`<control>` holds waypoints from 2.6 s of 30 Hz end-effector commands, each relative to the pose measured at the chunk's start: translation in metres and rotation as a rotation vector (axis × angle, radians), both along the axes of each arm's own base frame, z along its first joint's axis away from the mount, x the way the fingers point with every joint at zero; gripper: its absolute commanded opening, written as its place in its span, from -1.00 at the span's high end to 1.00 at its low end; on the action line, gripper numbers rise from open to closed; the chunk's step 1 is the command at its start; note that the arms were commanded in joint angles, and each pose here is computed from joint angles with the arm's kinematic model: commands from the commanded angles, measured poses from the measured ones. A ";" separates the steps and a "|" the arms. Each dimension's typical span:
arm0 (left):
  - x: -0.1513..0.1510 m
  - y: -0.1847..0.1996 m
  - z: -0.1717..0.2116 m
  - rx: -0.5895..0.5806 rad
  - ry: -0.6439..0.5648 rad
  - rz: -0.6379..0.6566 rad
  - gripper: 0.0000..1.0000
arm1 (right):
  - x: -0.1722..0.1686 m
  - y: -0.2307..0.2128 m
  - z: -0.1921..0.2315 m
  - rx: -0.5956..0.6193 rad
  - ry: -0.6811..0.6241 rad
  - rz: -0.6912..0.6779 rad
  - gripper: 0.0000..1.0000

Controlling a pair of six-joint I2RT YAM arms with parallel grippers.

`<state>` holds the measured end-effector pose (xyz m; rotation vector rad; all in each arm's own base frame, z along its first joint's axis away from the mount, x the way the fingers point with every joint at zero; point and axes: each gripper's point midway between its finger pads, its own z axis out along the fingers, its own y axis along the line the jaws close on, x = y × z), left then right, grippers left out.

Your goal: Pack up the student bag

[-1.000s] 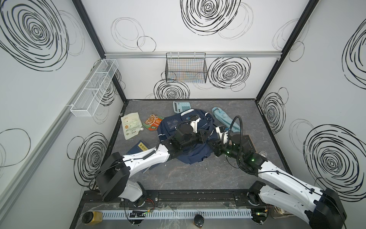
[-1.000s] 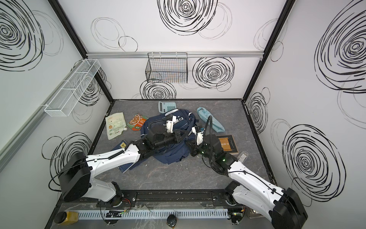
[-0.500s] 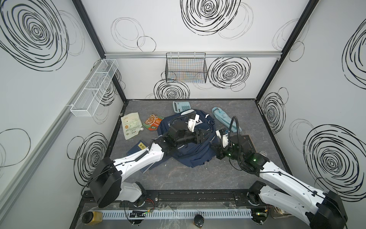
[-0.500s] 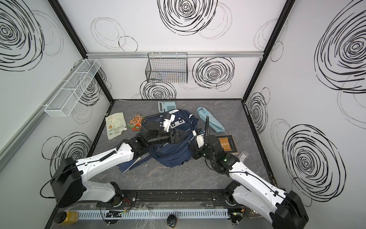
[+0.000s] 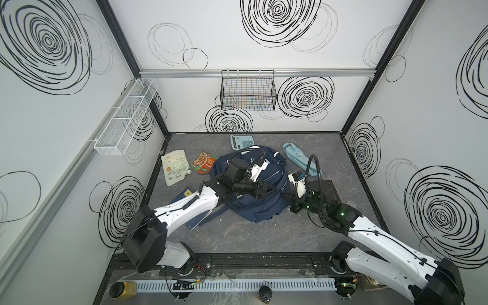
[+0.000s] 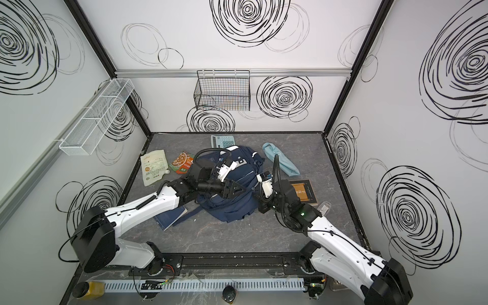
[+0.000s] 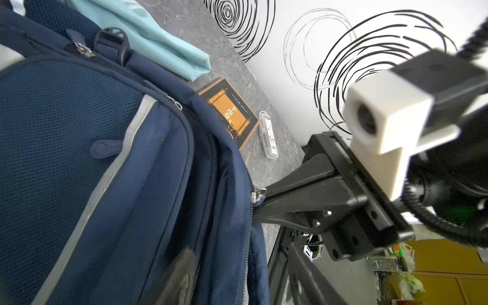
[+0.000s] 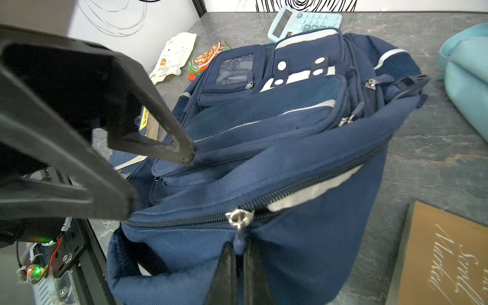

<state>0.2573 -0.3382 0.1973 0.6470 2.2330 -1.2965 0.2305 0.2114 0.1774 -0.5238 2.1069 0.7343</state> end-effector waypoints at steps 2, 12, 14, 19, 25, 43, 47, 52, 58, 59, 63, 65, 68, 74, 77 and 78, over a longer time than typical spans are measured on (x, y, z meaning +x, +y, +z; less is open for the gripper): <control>0.006 -0.021 0.020 -0.100 -0.016 -0.079 -0.18 | 0.004 0.003 0.028 0.049 -0.099 0.015 1.00; 0.014 -0.034 0.013 -0.141 0.032 -0.110 0.11 | 0.000 0.006 0.028 0.065 -0.101 0.039 1.00; 0.017 -0.036 0.014 -0.146 0.035 -0.107 0.16 | -0.001 0.006 0.028 0.070 -0.100 0.042 1.00; 0.021 -0.040 0.018 -0.170 0.038 -0.113 0.29 | -0.003 0.007 0.026 0.073 -0.095 0.052 1.00; 0.020 -0.044 0.018 -0.190 0.058 -0.134 0.76 | -0.001 0.007 0.026 0.073 -0.099 0.046 1.00; 0.086 -0.044 0.075 -0.259 -0.020 0.217 1.00 | -0.056 0.067 0.040 0.117 -0.001 0.189 1.00; 0.096 -0.040 0.086 -0.315 -0.014 0.290 1.00 | -0.075 0.088 0.032 0.160 0.035 0.222 1.00; 0.110 -0.034 0.109 -0.373 -0.031 0.366 1.00 | -0.085 0.107 0.027 0.189 0.023 0.229 1.00; 0.125 -0.029 0.146 -0.425 -0.096 0.457 1.00 | -0.091 0.129 0.024 0.191 0.000 0.246 1.00; 0.126 -0.030 0.149 -0.429 -0.098 0.462 1.00 | -0.091 0.132 0.022 0.187 -0.001 0.245 1.00; 0.130 -0.031 0.160 -0.457 -0.096 0.472 1.00 | -0.091 0.140 0.011 0.153 -0.015 0.248 1.00; 0.130 -0.030 0.166 -0.468 -0.100 0.482 1.00 | -0.089 0.142 0.004 0.128 -0.023 0.242 1.00; 0.129 -0.026 0.175 -0.472 -0.122 0.499 1.00 | -0.088 0.143 -0.002 0.095 -0.037 0.237 1.00; 0.109 -0.028 0.178 -0.411 -0.206 0.397 0.99 | -0.086 0.129 0.004 0.085 -0.054 0.202 1.00; 0.090 -0.024 0.140 -0.261 -0.224 0.300 -0.03 | -0.089 0.115 0.013 0.148 -0.106 0.202 1.00; 0.084 -0.019 0.121 -0.182 -0.223 0.270 -0.12 | -0.091 0.111 0.018 0.172 -0.133 0.211 1.00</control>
